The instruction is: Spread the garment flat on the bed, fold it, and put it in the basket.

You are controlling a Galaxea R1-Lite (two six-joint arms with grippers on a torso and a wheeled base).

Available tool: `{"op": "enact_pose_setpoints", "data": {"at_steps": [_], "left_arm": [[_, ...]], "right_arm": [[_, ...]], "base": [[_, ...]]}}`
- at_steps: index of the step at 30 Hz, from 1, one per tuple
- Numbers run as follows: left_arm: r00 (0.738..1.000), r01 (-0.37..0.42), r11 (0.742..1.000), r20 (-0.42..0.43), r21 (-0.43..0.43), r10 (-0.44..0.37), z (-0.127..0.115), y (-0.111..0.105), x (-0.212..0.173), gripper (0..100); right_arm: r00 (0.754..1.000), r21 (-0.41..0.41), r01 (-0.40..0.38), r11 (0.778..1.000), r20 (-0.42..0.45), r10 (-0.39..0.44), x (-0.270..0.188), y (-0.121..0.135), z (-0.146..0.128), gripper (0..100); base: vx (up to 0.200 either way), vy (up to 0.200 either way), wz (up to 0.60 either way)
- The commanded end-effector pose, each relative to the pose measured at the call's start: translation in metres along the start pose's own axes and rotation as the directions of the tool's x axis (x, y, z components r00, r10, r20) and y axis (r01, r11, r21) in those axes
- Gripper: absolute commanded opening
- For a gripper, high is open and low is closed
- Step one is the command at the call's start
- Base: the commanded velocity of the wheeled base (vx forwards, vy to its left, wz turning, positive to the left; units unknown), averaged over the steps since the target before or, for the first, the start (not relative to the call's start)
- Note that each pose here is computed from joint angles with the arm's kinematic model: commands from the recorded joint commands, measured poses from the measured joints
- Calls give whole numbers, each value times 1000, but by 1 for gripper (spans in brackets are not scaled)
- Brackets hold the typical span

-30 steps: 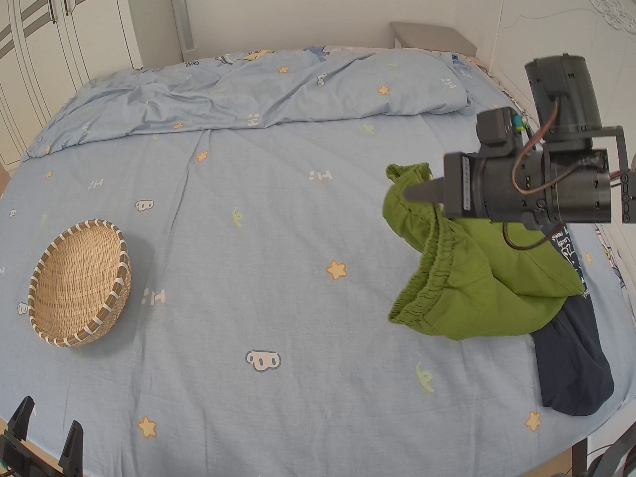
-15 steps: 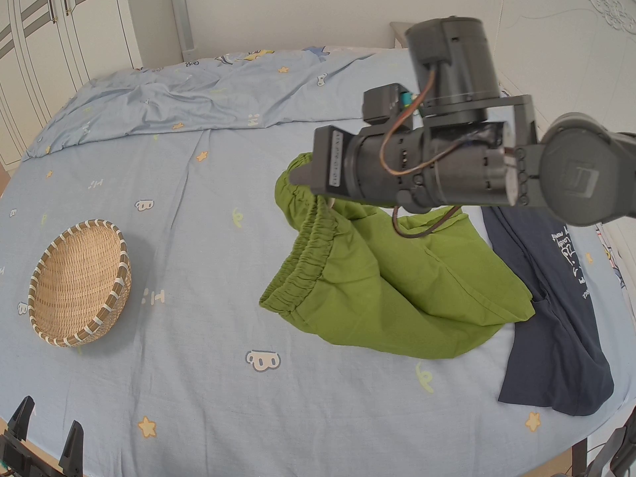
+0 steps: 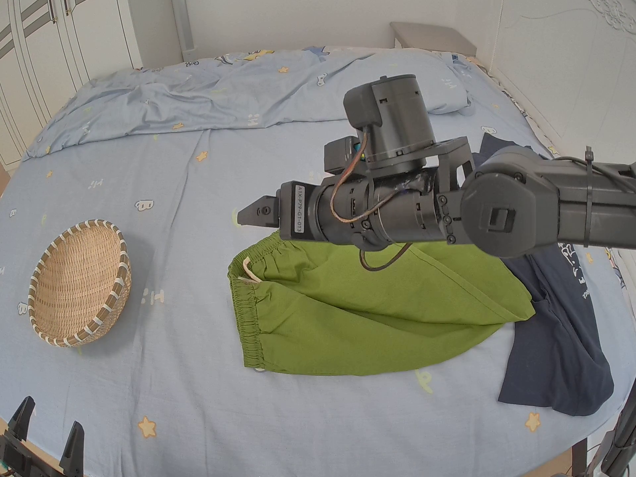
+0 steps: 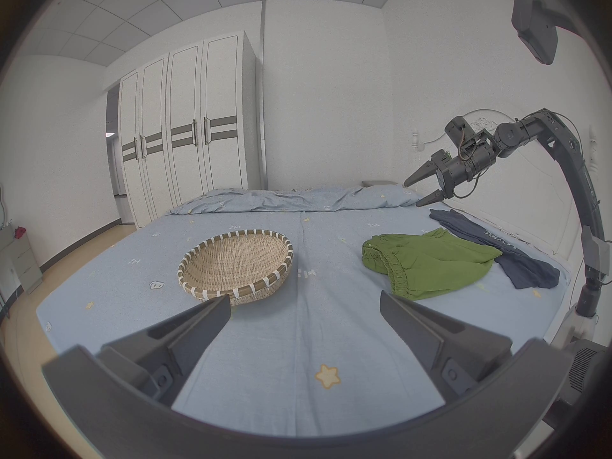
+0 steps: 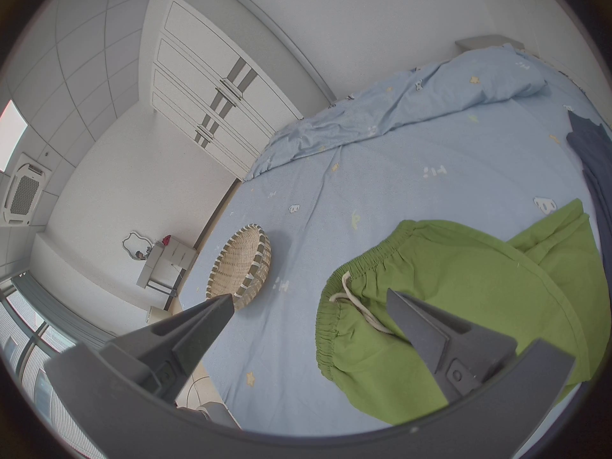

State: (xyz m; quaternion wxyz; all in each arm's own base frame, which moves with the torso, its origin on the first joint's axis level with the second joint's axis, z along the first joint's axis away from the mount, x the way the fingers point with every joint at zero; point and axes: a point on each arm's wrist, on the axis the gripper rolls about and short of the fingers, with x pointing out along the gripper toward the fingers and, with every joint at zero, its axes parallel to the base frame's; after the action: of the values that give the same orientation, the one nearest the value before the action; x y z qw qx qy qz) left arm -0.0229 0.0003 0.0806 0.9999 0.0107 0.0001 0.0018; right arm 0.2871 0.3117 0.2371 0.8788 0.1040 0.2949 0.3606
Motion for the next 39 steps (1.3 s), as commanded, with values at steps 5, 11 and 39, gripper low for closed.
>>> {"op": "enact_pose_setpoints", "data": {"at_steps": [5, 11, 39], "left_arm": [[1000, -4, 1000, 6, 3, 4, -4, 0, 0, 100], [978, 84, 993, 197, -86, -66, 85, 3, -25, 100], [424, 620, 592, -414, -515, -805, 11, -50, 246, 100]], "right_arm": [[999, 38, 51, 998, 8, -52, -43, -26, 3, 100], [996, 96, 82, 992, 38, -86, -112, -62, 0, 100], [942, 235, 251, 939, 165, -293, -187, -144, -58, 100]], "base": [[0, 0, 0], [0, 0, 0], [0, 0, 0]]}}
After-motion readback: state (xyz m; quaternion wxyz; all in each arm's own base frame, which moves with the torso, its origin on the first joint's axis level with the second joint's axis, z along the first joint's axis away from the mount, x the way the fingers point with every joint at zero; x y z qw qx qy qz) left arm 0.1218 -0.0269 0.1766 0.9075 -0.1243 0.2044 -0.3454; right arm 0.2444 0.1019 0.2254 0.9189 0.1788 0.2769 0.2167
